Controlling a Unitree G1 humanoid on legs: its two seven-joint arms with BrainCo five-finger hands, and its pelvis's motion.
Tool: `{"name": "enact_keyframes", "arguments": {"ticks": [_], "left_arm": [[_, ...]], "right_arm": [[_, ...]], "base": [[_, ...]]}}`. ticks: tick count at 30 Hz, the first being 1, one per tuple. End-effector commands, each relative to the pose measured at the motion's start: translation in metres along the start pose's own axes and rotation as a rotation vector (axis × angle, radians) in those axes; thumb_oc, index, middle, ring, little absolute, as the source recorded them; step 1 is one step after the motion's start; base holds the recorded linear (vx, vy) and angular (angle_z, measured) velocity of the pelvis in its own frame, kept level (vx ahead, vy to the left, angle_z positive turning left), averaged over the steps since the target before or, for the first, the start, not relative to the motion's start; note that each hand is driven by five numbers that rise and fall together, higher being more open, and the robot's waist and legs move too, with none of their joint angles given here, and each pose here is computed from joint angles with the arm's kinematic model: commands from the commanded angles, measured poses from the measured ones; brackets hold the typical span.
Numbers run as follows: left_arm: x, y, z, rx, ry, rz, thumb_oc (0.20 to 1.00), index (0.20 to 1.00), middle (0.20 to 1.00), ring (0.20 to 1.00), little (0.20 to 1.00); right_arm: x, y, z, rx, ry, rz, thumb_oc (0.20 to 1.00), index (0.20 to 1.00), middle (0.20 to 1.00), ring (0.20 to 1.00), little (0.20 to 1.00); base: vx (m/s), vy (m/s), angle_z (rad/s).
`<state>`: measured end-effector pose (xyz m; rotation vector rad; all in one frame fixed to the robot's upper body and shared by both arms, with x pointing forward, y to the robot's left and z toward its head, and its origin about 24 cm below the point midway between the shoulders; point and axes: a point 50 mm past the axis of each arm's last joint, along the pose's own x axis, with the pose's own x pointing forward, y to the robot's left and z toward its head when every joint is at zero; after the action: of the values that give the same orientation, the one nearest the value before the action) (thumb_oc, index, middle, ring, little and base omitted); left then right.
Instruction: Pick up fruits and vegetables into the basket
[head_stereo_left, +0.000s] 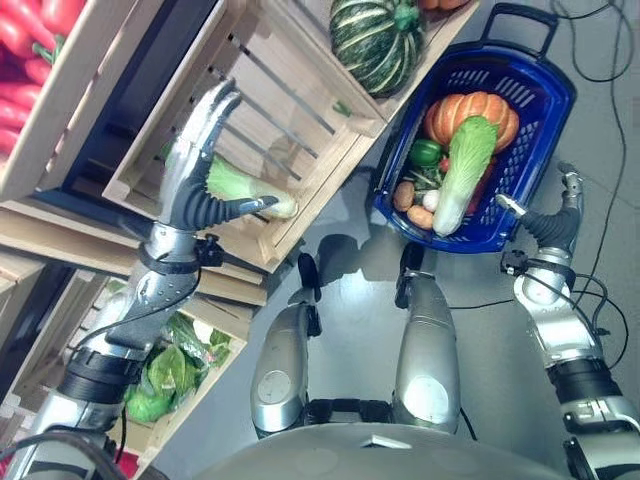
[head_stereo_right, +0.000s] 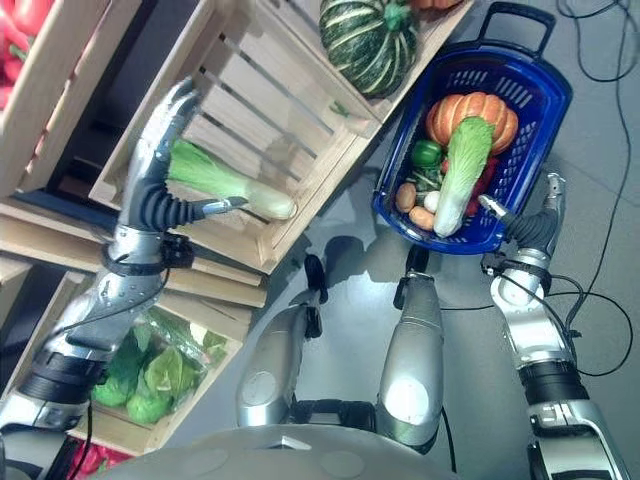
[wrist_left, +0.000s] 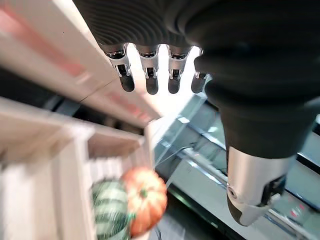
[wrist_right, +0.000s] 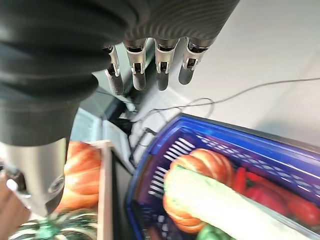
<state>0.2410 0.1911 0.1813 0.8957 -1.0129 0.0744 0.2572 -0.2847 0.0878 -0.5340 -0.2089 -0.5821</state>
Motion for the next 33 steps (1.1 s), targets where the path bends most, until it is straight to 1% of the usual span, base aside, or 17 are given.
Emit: {"name": "enact_keyframes", "arguments": {"ticks": [1, 2, 3, 6, 7, 9, 10, 12, 15, 16, 17, 19, 20, 23, 27, 30, 33], "left_arm": [[0.008, 0.017, -0.003, 0.217, -0.065, 0.074, 1.000, 1.000, 1.000, 1.000, 1.000], [0.009, 0.018, -0.005, 0.240, -0.066, 0.079, 1.000, 1.000, 1.000, 1.000, 1.000], [0.012, 0.023, -0.012, 0.336, -0.063, 0.080, 1.000, 1.000, 1.000, 1.000, 1.000], [0.016, 0.027, -0.022, 0.371, -0.030, 0.069, 1.000, 1.000, 1.000, 1.000, 1.000], [0.016, 0.028, -0.034, 0.446, 0.016, 0.032, 1.000, 1.000, 1.000, 1.000, 1.000], [0.016, 0.027, -0.036, 0.451, 0.018, 0.034, 1.000, 1.000, 1.000, 1.000, 1.000], [0.014, 0.026, -0.051, 0.524, 0.082, -0.037, 1.000, 1.000, 1.000, 1.000, 1.000], [0.006, 0.012, -0.073, 0.554, 0.176, -0.148, 1.000, 1.000, 1.000, 1.000, 1.000], [-0.005, -0.004, -0.092, 0.523, 0.301, -0.273, 1.000, 1.000, 1.000, 1.000, 1.000], [-0.006, -0.007, -0.094, 0.515, 0.315, -0.286, 1.000, 1.000, 1.000, 1.000, 1.000], [-0.017, -0.021, -0.104, 0.501, 0.383, -0.377, 1.000, 1.000, 1.000, 1.000, 1.000], [-0.021, -0.028, -0.108, 0.498, 0.411, -0.417, 1.000, 1.000, 1.000, 1.000, 1.000], [-0.032, -0.038, -0.116, 0.472, 0.482, -0.488, 1.000, 1.000, 1.000, 1.000, 1.000], [-0.043, -0.050, -0.121, 0.421, 0.556, -0.554, 1.000, 1.000, 1.000, 1.000, 1.000], [-0.075, -0.075, -0.124, 0.295, 0.710, -0.647, 1.000, 1.000, 1.000, 1.000, 1.000], [-0.090, -0.086, -0.122, 0.288, 0.745, -0.685, 1.000, 1.000, 1.000, 1.000, 1.000], [-0.096, -0.088, -0.123, 0.293, 0.771, -0.695, 1.000, 1.000, 1.000, 1.000, 1.000]], "right_arm": [[0.003, -0.013, 0.026, 0.032, -0.170, 0.012, 1.000, 1.000, 1.000, 1.000, 1.000], [0.002, -0.014, 0.027, 0.033, -0.176, 0.017, 1.000, 1.000, 1.000, 1.000, 1.000], [0.004, -0.015, 0.034, 0.046, -0.205, 0.036, 1.000, 1.000, 1.000, 1.000, 1.000], [0.004, -0.017, 0.039, 0.056, -0.227, 0.066, 1.000, 1.000, 1.000, 1.000, 1.000], [0.005, -0.020, 0.046, 0.058, -0.253, 0.099, 1.000, 1.000, 1.000, 1.000, 1.000], [0.005, -0.021, 0.047, 0.060, -0.256, 0.100, 1.000, 1.000, 1.000, 1.000, 1.000], [0.007, -0.021, 0.052, 0.076, -0.276, 0.122, 1.000, 1.000, 1.000, 1.000, 1.000], [0.008, -0.020, 0.057, 0.095, -0.290, 0.151, 1.000, 1.000, 1.000, 1.000, 1.000], [0.009, -0.019, 0.062, 0.099, -0.315, 0.176, 1.000, 1.000, 1.000, 1.000, 1.000], [0.009, -0.019, 0.063, 0.098, -0.317, 0.177, 1.000, 1.000, 1.000, 1.000, 1.000], [0.009, -0.017, 0.065, 0.105, -0.324, 0.184, 1.000, 1.000, 1.000, 1.000, 1.000], [0.010, -0.016, 0.067, 0.111, -0.330, 0.183, 1.000, 1.000, 1.000, 1.000, 1.000], [0.011, -0.015, 0.069, 0.116, -0.336, 0.190, 1.000, 1.000, 1.000, 1.000, 1.000], [0.013, -0.013, 0.072, 0.117, -0.344, 0.194, 1.000, 1.000, 1.000, 1.000, 1.000], [0.014, -0.010, 0.079, 0.131, -0.361, 0.207, 1.000, 1.000, 1.000, 1.000, 1.000], [0.015, -0.009, 0.084, 0.140, -0.380, 0.209, 1.000, 1.000, 1.000, 1.000, 1.000], [0.016, -0.009, 0.087, 0.145, -0.393, 0.207, 1.000, 1.000, 1.000, 1.000, 1.000]], "base": [[0.04, 0.111, -0.16], [0.03, 0.180, -0.16], [0.03, 0.129, -0.11], [0.06, 0.220, -0.16], [0.06, 0.224, -0.23], [0.05, 0.178, -0.23], [0.06, 0.208, -0.25], [0.07, 0.225, -0.17], [0.04, 0.116, -0.29], [0.02, 0.118, -0.31], [0.01, 0.079, -0.24], [0.00, 0.078, -0.27], [0.01, 0.063, -0.28], [0.01, 0.062, -0.14], [0.00, 0.072, -0.06], [0.00, 0.047, -0.06], [-0.01, 0.037, -0.03]]}}
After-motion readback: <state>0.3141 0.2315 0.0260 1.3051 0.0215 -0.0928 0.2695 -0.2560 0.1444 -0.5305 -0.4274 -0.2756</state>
